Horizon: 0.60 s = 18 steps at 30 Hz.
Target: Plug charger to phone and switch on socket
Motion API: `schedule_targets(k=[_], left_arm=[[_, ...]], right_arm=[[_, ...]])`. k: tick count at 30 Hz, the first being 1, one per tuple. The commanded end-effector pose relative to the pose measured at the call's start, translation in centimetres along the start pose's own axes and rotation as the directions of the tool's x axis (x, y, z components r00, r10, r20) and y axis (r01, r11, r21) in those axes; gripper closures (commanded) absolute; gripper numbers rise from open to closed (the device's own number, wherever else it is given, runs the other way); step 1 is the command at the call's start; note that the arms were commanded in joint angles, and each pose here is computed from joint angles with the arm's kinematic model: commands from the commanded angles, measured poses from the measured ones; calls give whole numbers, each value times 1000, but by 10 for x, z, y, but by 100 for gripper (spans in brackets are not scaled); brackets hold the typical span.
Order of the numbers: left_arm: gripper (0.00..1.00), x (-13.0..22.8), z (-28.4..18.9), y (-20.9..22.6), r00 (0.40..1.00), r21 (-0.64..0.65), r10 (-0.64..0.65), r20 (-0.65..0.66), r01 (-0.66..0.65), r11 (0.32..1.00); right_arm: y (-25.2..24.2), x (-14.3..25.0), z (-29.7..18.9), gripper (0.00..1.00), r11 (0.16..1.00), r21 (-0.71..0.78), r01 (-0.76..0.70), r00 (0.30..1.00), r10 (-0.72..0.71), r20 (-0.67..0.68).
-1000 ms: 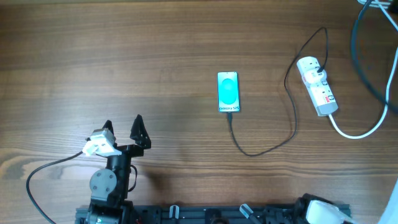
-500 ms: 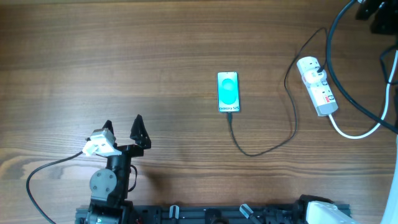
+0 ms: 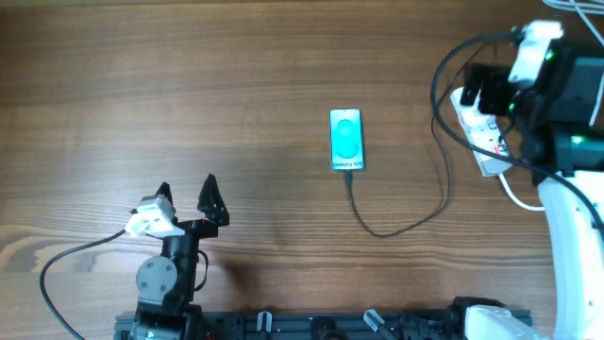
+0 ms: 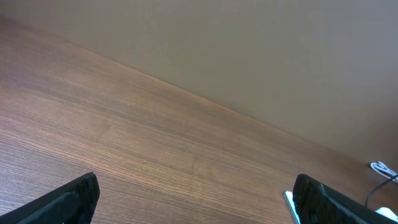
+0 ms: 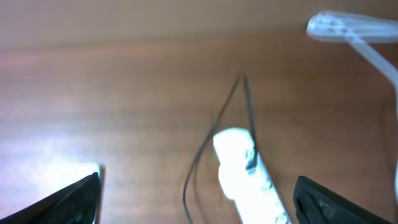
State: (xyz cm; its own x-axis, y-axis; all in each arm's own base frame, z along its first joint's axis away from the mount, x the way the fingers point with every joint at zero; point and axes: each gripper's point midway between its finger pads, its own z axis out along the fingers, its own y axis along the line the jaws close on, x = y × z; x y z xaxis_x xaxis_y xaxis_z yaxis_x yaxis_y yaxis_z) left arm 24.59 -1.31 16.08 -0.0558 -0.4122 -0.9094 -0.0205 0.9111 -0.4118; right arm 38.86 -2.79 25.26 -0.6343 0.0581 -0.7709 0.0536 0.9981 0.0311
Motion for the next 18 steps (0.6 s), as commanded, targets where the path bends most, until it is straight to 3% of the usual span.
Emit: schedule_targets(k=[1,18], left_arm=[[0,-1,-1,1,1000,-6,22,8,-22,1000],[0,-1,-1,1,1000,-6,22,8,-22,1000]], right_arm=[[-1,49,20,0,1000,4,-7,993,7,-117],[-1,271,35,0,1000,11,-26,825,27,-564]])
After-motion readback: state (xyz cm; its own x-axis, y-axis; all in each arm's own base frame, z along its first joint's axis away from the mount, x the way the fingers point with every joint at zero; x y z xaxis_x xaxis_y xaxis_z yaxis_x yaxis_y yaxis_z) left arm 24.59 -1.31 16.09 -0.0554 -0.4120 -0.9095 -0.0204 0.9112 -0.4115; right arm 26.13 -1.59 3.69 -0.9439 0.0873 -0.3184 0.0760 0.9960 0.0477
